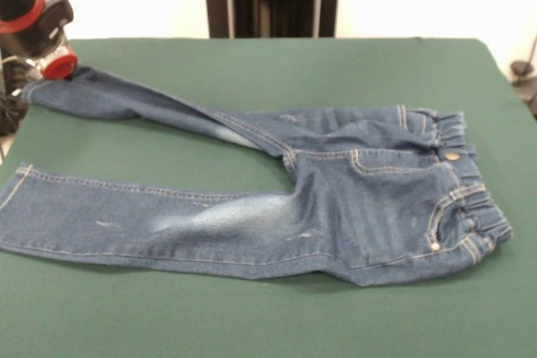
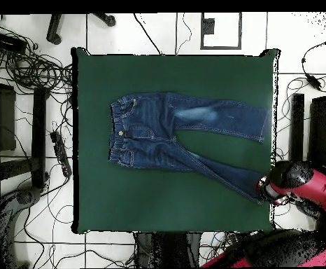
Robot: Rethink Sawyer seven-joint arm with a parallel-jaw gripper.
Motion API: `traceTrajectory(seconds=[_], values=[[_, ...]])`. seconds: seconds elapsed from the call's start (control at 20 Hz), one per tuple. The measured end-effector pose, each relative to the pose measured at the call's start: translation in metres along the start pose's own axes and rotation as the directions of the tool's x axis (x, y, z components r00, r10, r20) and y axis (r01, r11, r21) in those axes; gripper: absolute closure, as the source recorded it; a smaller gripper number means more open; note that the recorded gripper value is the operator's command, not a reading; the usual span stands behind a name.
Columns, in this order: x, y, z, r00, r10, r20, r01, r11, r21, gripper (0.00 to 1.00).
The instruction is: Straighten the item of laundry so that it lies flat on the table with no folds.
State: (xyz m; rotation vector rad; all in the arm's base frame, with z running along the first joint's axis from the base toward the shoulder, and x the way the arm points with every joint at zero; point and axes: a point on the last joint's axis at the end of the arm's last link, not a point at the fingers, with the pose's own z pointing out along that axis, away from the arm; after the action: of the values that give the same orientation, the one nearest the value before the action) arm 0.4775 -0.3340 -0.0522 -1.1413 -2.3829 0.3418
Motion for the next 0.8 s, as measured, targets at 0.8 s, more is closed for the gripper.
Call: traceTrajectory(seconds=[0.8], values=[[-0.0042, 0.0010, -0.0012, 1.000, 0.001, -0.029, -0.001, 1.000, 0.016, 1.00]])
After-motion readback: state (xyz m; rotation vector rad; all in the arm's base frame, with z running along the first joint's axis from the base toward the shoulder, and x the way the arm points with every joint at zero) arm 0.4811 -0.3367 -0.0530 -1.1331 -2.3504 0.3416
